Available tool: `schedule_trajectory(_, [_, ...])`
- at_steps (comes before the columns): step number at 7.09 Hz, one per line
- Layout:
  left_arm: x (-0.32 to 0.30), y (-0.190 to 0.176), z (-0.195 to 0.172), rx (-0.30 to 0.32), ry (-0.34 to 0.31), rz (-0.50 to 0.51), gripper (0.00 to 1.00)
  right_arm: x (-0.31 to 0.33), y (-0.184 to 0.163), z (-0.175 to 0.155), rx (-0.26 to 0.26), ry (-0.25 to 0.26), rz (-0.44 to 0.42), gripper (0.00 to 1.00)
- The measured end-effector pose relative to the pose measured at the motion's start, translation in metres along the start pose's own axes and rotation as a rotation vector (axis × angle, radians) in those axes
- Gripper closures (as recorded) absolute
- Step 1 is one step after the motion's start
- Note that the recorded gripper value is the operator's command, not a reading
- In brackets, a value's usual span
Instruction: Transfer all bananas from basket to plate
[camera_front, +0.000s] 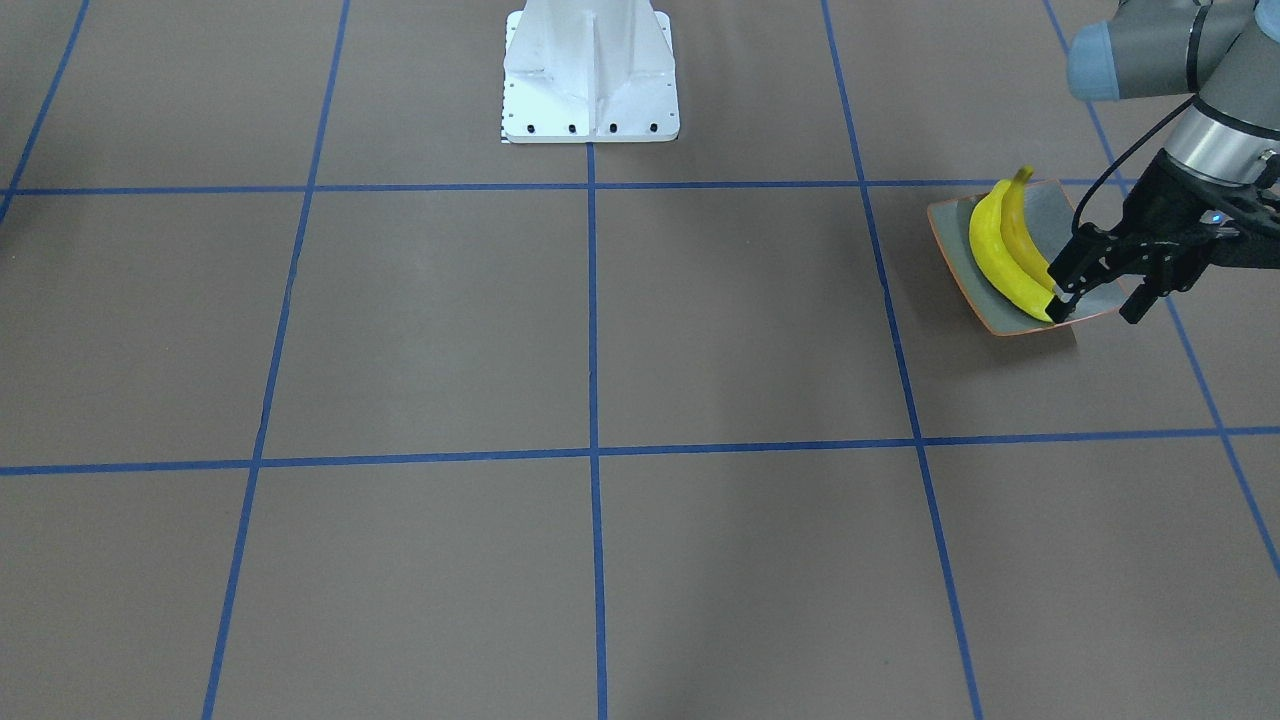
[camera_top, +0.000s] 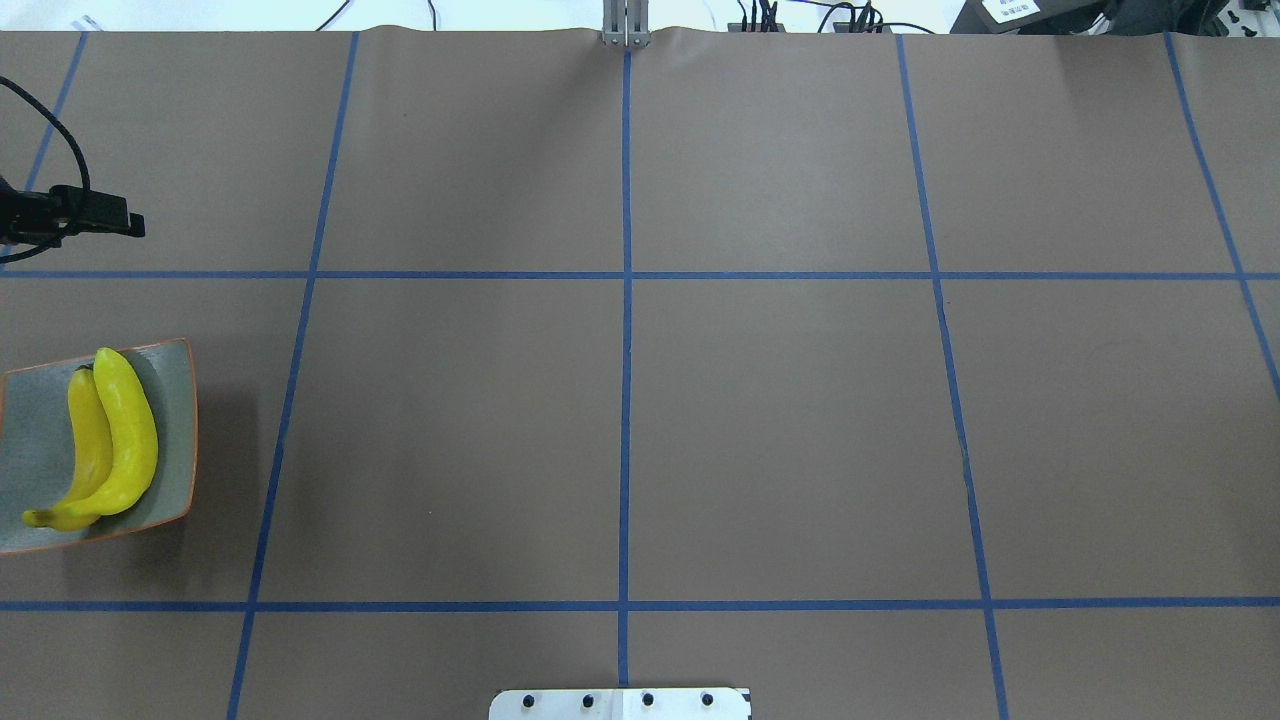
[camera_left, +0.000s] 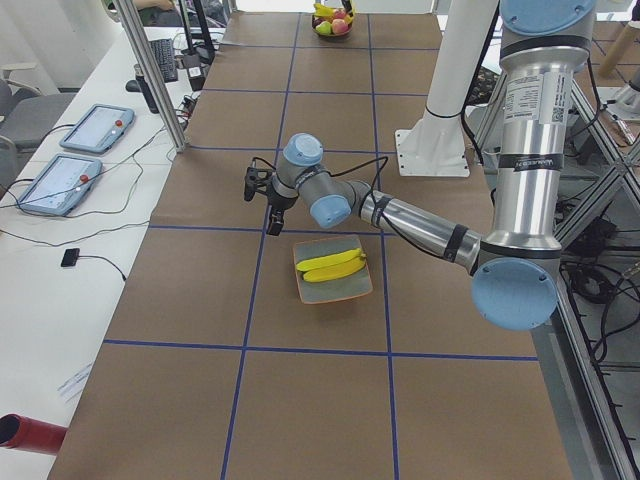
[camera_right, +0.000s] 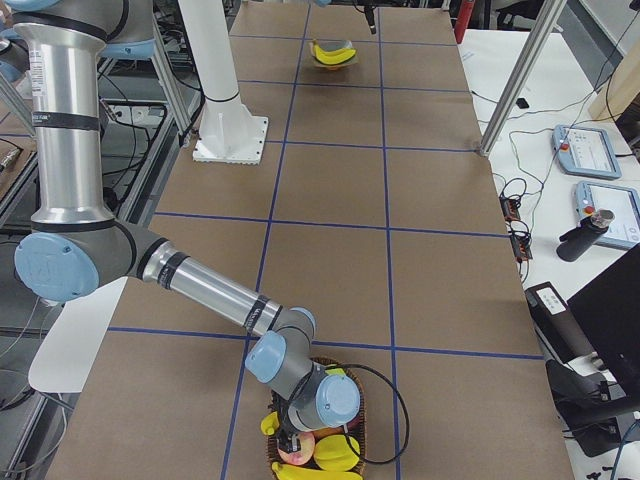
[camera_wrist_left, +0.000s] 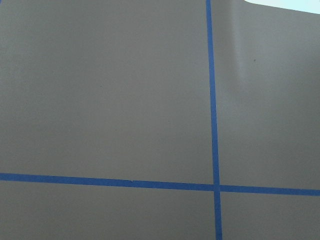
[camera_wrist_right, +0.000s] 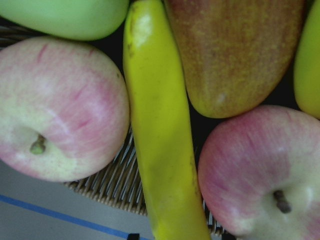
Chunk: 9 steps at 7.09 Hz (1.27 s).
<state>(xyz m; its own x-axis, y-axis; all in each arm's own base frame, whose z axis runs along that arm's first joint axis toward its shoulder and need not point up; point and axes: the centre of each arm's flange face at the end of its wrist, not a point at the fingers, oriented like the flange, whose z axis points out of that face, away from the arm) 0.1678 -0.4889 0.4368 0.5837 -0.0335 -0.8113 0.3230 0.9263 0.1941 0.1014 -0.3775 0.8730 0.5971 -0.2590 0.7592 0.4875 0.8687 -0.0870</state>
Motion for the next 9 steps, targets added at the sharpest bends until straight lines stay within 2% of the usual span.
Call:
schedule_trajectory(4, [0.0010,-0.0002,-0.0007,0.002,0.003,0.002,0.00,0.0013,0.0027,0.0068,-0.010,-0.009,0.003,0.42])
schedule_trajectory(5, [0.0013,-0.0003,-0.0008,0.002,0.003,0.002,0.00,0.0019,0.0044,0.0089,-0.012,-0.011,0.005,0.57])
schedule_trajectory(6, [0.0014,-0.0004,-0.0009,0.002,0.003,0.002,0.00,0.0022,0.0052,0.0098,-0.014,-0.012,0.007,0.81])
schedule_trajectory(7, [0.0015,-0.0004,-0.0009,0.002,0.003,0.002,0.00,0.0022,0.0055,0.0102,-0.014,-0.012,0.008,0.95])
schedule_trajectory(8, [0.0015,-0.0004,-0.0009,0.002,0.003,0.002,0.00,0.0020,0.0054,0.0099,-0.013,-0.012,0.007,1.00])
schedule_trajectory(9, [0.0017,-0.0004,-0.0011,0.002,0.004,0.001,0.00,0.0014,0.0046,0.0087,-0.011,-0.010,0.005,1.00])
